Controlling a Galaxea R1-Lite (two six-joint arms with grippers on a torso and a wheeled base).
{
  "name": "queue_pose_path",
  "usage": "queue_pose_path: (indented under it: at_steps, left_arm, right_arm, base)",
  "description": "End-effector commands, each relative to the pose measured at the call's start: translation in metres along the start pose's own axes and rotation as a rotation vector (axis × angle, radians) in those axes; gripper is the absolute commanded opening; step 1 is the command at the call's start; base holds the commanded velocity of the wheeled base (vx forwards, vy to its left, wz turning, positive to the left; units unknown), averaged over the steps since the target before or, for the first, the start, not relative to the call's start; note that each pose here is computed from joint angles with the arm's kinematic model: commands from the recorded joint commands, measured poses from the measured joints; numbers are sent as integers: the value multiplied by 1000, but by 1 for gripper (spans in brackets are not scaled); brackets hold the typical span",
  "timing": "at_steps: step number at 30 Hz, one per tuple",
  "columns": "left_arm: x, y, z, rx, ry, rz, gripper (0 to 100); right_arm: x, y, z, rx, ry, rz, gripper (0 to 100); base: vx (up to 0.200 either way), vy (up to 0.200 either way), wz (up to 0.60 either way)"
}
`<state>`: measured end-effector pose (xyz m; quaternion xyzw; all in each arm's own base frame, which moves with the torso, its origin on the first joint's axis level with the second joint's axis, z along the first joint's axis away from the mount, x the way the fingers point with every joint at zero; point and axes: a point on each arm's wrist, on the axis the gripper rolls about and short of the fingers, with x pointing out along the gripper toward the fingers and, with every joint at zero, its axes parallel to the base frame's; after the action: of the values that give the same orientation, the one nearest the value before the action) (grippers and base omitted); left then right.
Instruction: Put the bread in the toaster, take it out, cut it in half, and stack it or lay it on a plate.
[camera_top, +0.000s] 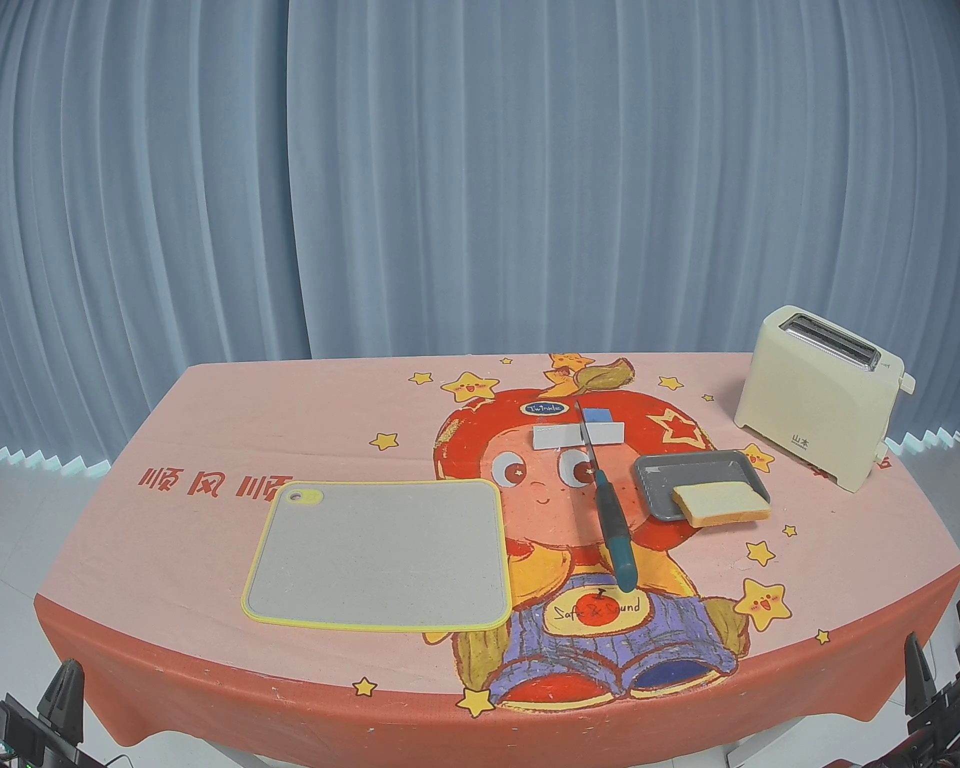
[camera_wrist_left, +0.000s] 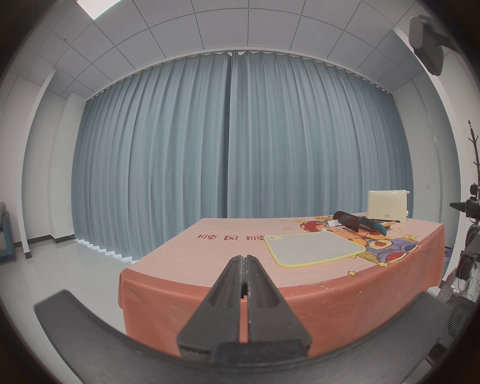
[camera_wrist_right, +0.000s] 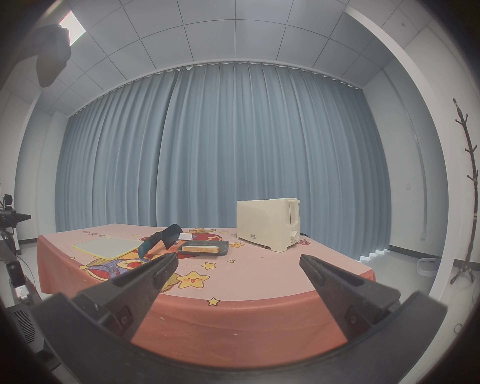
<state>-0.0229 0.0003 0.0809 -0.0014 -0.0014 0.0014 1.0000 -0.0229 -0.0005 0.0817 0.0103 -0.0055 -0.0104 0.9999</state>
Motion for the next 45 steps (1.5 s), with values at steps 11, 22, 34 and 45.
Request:
queue_pose_path:
  at_steps: [11,22,34,45]
  left_arm:
    - [1,0,-5,1,14,0,0]
    - [1,0,-5,0,12,0,0]
    - [1,0,-5,0,12,0,0]
    - [1,0,-5,0,14,0,0]
  right_arm:
    - [-2,0,14,-40,-184,-16,100]
    - [-1,0,8,-54,-126,-12,100]
    - [-1,0,8,-51,-106,11,100]
    - [2,3,26,-44,-87,79,100]
  base:
    - [0,0,0]
    - [0,0,0]
    - [0,0,0]
    - [0,0,0]
